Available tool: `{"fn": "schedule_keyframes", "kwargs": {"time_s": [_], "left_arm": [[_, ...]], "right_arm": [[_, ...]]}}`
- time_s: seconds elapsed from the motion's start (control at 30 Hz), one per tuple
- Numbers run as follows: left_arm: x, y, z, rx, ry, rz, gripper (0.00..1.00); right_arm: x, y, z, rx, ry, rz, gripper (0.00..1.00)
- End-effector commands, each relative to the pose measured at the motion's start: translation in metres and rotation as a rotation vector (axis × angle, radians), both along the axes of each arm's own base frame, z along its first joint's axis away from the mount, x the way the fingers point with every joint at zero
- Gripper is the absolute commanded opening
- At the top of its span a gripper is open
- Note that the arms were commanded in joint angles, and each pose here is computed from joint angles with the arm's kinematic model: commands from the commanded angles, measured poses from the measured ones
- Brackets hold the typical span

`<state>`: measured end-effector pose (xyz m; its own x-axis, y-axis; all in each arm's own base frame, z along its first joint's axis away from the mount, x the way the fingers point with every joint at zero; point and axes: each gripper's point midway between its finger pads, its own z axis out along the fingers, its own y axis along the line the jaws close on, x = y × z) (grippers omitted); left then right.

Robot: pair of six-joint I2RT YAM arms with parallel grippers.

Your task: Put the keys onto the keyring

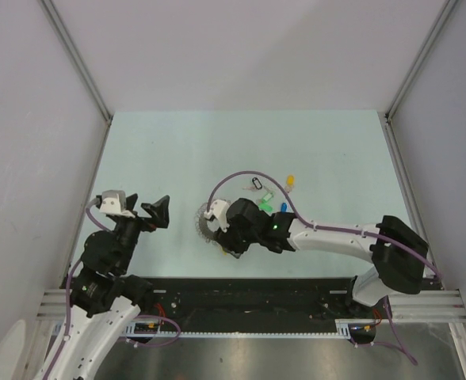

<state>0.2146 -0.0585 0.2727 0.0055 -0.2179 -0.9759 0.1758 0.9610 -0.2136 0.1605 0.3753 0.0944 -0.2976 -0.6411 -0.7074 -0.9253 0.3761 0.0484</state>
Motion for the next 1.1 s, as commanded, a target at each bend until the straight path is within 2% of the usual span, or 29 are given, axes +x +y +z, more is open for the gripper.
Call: {"fn": "schedule_keyframes", "kwargs": {"time_s": [0.0, 0.1, 0.23, 0.37, 0.6, 0.67, 1.07], "left_arm": [[0.003, -0.008, 0.007, -0.024, -0.014, -0.036, 1.00], [0.005, -0.010, 0.007, -0.022, -0.008, -0.053, 1.00], [0.007, -0.012, 0.005, -0.021, 0.001, -0.067, 1.00], [0.007, -0.013, 0.005, -0.021, -0.001, -0.075, 1.00], [0.007, -0.014, 0.005, -0.019, -0.003, -0.078, 1.00], [0.006, -0.014, 0.007, -0.021, -0.007, -0.081, 1.00], [0.006, -0.015, 0.007, -0.023, -0.011, -0.089, 1.00]], "right_arm": [[0.020, -0.036, 0.010, -0.002, 0.068, -0.297, 0.53], [0.034, -0.050, 0.008, 0.058, 0.168, -0.453, 0.52], [0.040, -0.055, 0.000, 0.158, 0.297, -0.569, 0.48], [0.051, -0.051, -0.011, 0.207, 0.344, -0.636, 0.47], [0.058, -0.036, -0.031, 0.237, 0.419, -0.675, 0.40], [0.064, -0.028, -0.030, 0.274, 0.424, -0.681, 0.40], [0.074, -0.021, -0.052, 0.284, 0.461, -0.686, 0.32]]}}
